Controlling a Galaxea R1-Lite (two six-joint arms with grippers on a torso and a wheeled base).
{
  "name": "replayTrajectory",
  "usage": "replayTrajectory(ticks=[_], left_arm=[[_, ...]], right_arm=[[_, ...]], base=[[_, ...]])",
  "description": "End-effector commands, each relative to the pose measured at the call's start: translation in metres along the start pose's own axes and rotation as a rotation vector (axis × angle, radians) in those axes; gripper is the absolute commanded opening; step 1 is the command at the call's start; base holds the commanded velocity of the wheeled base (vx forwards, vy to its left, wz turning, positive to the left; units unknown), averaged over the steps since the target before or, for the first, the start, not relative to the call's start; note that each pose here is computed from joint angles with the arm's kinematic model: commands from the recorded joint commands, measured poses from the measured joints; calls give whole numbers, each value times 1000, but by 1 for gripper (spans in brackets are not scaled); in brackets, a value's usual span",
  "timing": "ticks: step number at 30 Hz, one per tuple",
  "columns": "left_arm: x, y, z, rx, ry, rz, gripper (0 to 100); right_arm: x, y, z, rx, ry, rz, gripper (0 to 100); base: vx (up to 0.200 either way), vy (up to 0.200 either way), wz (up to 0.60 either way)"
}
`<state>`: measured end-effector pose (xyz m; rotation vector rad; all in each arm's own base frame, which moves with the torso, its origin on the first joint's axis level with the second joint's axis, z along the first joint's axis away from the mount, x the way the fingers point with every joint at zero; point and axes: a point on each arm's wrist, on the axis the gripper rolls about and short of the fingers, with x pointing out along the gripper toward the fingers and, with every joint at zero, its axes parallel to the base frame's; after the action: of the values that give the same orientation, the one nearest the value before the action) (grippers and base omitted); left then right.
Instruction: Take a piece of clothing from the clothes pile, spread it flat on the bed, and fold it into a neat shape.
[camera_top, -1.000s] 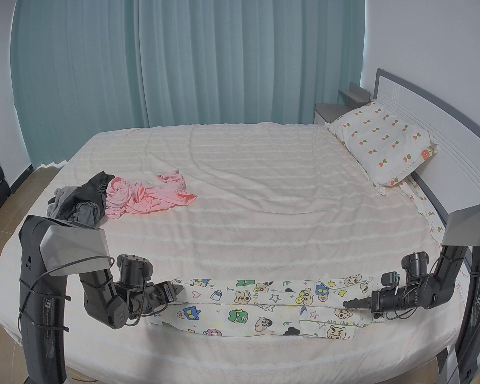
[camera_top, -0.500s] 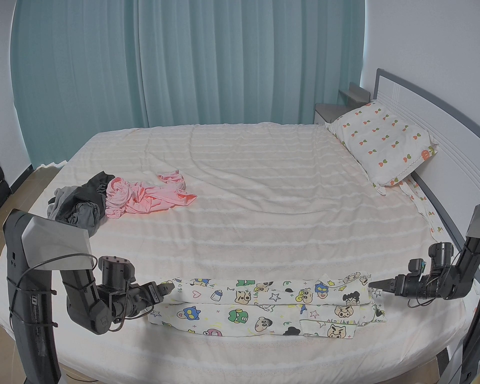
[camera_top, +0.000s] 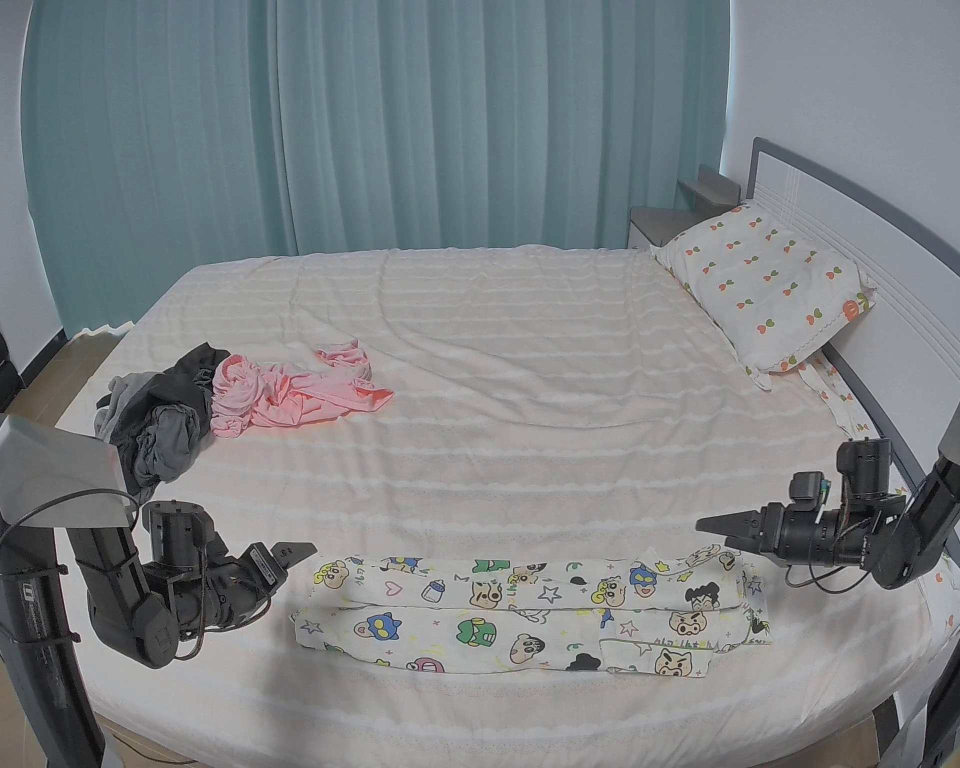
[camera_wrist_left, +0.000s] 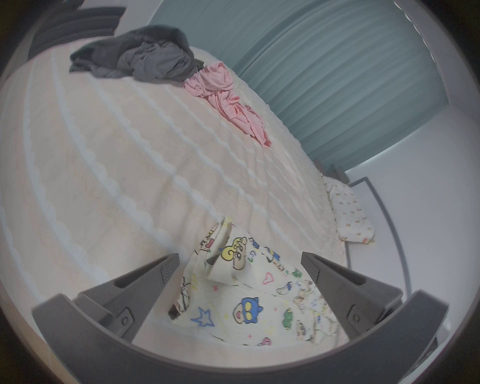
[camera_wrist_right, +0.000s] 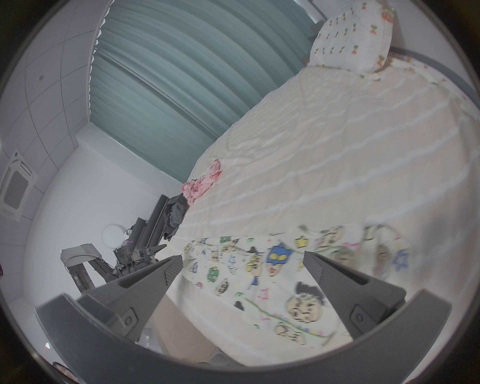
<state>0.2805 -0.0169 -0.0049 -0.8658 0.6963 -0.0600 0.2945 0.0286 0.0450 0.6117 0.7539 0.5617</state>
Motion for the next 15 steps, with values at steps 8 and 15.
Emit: replayTrajectory(ticks=[8,15], left_arm=[[-13,12,6,-40,-41,-41,100],[-17,14,2,-34,-40,-37,100]], right_arm=[[65,-37,-24,117,91,-151,100],[55,-55,-33,172,53,-319,100]], base=[[0,0,0],[0,0,0]])
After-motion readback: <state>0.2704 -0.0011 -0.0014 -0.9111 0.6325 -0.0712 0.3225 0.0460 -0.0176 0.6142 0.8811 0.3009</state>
